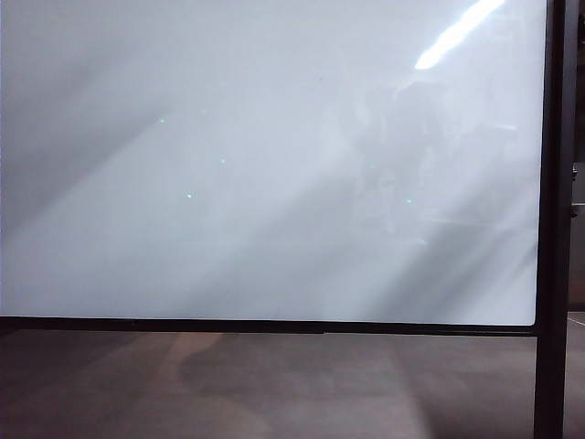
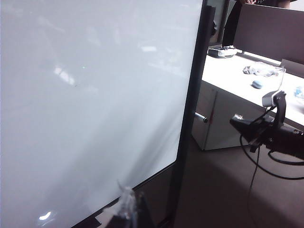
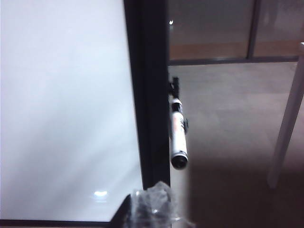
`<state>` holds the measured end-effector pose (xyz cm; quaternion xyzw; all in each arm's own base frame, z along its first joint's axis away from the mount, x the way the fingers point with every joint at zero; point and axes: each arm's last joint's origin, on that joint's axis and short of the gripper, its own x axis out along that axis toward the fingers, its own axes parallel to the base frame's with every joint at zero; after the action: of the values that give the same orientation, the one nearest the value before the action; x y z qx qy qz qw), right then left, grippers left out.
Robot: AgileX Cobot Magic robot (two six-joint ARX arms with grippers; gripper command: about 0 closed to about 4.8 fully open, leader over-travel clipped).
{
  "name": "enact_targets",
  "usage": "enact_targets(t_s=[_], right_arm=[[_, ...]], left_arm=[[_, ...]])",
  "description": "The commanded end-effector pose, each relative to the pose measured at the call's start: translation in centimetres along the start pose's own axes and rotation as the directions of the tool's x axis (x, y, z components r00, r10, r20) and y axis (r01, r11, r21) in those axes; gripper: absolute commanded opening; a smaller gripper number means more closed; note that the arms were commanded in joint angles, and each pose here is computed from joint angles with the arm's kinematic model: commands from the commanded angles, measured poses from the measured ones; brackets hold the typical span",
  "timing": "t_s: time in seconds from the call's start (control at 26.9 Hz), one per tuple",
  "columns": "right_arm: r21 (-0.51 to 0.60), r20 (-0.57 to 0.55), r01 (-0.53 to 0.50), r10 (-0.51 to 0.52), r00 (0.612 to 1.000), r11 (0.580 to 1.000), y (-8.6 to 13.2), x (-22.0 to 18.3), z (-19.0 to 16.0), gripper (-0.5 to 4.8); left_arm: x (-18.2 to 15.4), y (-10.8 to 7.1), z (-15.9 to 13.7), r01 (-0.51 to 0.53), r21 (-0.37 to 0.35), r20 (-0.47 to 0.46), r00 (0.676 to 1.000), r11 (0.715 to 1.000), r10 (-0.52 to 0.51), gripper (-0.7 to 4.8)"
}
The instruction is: Reach to the right to find the marker pen, pick it up, and write the number 7 on the whiteboard.
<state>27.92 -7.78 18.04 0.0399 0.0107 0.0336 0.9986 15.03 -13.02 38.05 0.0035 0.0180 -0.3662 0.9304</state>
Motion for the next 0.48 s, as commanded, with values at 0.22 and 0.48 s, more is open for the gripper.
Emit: enact_targets(t_s=[0.22, 0.48], right_arm=[[0.016, 0.032, 0.004, -0.004, 0.999, 1.000, -0.7, 1.8, -1.7, 2.25], [-0.001, 0.069, -0.022, 0.022, 0.997, 1.000, -2.4, 6.4, -1.4, 2.20]], left_arm=[[-0.1, -0.1, 0.4, 0.035, -0.013, 0.021, 0.999, 0.999, -0.034, -0.06], [-0.1, -0.1, 0.4, 0.034, -0.013, 0.020, 0.999, 0.999, -0.034, -0.06]])
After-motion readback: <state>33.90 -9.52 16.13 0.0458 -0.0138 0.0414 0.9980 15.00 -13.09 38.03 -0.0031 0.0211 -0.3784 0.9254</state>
